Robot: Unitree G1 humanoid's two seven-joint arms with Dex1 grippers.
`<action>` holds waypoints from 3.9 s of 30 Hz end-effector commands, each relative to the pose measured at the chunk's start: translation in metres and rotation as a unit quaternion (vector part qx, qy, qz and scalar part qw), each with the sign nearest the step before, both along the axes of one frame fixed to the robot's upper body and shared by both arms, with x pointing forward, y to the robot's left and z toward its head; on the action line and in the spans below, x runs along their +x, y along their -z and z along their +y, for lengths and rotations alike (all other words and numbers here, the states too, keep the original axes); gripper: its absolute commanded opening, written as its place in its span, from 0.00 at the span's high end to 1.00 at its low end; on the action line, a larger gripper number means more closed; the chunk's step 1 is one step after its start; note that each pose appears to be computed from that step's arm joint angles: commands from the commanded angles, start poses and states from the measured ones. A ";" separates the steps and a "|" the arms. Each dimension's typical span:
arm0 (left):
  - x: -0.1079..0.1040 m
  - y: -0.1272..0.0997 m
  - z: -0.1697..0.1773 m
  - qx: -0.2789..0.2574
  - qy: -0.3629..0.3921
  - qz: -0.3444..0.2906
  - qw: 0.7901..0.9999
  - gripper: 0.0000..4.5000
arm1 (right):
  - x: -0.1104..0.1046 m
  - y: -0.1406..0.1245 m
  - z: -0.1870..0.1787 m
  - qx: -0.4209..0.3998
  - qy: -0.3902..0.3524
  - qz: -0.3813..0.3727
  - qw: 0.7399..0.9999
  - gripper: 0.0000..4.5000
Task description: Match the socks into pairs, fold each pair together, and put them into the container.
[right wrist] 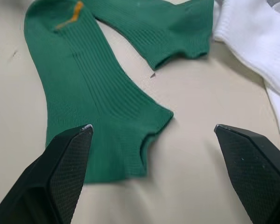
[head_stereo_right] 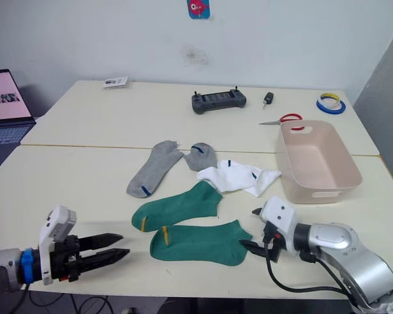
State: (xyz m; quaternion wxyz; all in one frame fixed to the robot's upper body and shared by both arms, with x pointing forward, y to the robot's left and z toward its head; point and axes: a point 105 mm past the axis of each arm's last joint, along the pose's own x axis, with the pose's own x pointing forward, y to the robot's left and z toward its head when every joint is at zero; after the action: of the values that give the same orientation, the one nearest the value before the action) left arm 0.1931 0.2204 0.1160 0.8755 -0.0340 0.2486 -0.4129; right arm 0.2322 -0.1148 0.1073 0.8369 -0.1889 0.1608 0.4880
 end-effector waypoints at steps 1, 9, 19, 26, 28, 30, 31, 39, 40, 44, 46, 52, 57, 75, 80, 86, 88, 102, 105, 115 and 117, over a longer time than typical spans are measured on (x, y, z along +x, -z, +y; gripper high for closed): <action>0.006 0.014 -0.019 -0.005 -0.015 -0.001 1.000 0.36 | 0.000 0.000 0.003 -0.003 -0.007 -0.023 1.000 0.00; 0.021 0.047 -0.031 -0.013 -0.048 0.025 0.998 0.48 | 0.001 0.018 0.004 -0.001 0.001 -0.008 1.000 0.00; 0.011 0.049 -0.038 -0.027 -0.024 0.033 0.999 1.00 | 0.000 0.029 0.012 0.012 -0.004 0.017 1.000 0.69; -0.012 0.034 -0.033 -0.056 -0.015 0.047 0.997 1.00 | -0.026 0.015 0.022 0.036 -0.052 0.040 0.997 1.00; -0.020 0.032 -0.027 -0.056 -0.019 0.058 0.997 1.00 | -0.035 0.012 0.023 0.038 -0.061 0.052 0.996 1.00; -0.026 0.032 -0.021 -0.051 -0.024 0.066 0.996 1.00 | -0.041 0.012 0.023 0.036 -0.066 0.061 0.995 1.00; -0.027 0.038 -0.019 -0.046 -0.032 0.071 0.996 1.00 | -0.040 0.016 0.024 0.030 -0.062 0.060 0.996 1.00; -0.020 0.057 -0.023 -0.025 -0.053 0.056 0.997 1.00 | -0.031 0.034 0.026 -0.002 -0.038 0.066 0.997 1.00; -0.019 0.058 -0.022 -0.025 -0.055 0.052 0.997 1.00 | -0.030 0.034 0.026 -0.002 -0.036 0.066 0.997 0.95; -0.024 0.060 -0.018 -0.017 -0.050 0.046 0.998 1.00 | -0.028 0.031 0.024 -0.004 -0.036 0.057 0.998 0.71; -0.024 0.058 -0.015 -0.011 -0.052 0.030 0.998 0.87 | -0.026 0.028 0.022 -0.003 -0.033 0.053 0.998 0.55; -0.018 0.035 0.015 0.029 -0.079 -0.045 0.995 0.48 | -0.020 0.010 0.017 0.019 -0.031 0.035 0.999 0.13; 0.018 0.001 0.043 0.162 -0.036 -0.188 0.968 0.35 | -0.011 -0.012 0.025 0.034 -0.061 -0.004 0.998 0.00; 0.062 0.028 0.002 0.286 0.235 -0.259 0.892 0.35 | -0.004 -0.023 0.038 0.042 -0.089 -0.030 0.995 0.00; 0.071 0.039 0.009 0.310 0.242 -0.225 0.891 0.62 | -0.003 -0.024 0.038 0.041 -0.089 -0.031 0.995 0.00; 0.069 0.044 0.009 0.302 0.252 -0.200 0.897 0.99 | 0.001 -0.026 0.039 0.039 -0.089 -0.040 0.994 0.00; 0.066 0.042 0.008 0.289 0.250 -0.195 0.903 0.99 | 0.005 -0.027 0.040 0.029 -0.097 -0.057 0.993 0.00; 0.072 0.030 0.015 0.275 0.244 -0.193 0.910 0.99 | 0.055 -0.019 0.092 -0.071 -0.241 -0.200 0.947 0.00; 0.073 0.031 0.013 0.274 0.244 -0.195 0.909 0.99 | 0.059 -0.014 0.102 -0.066 -0.254 -0.168 0.950 0.00; 0.075 0.033 0.013 0.276 0.247 -0.200 0.907 1.00 | 0.076 0.021 0.090 -0.138 -0.255 -0.112 0.950 0.54; 0.075 0.033 0.013 0.279 0.250 -0.202 0.905 1.00 | 0.079 0.023 0.089 -0.144 -0.249 -0.105 0.952 0.69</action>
State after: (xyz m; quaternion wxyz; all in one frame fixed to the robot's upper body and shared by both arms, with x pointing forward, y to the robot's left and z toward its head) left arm 0.2681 0.2307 0.0864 0.7522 0.3527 0.1629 -0.5322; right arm 0.3042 -0.0193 0.0870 0.6610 -0.3770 0.0740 0.6446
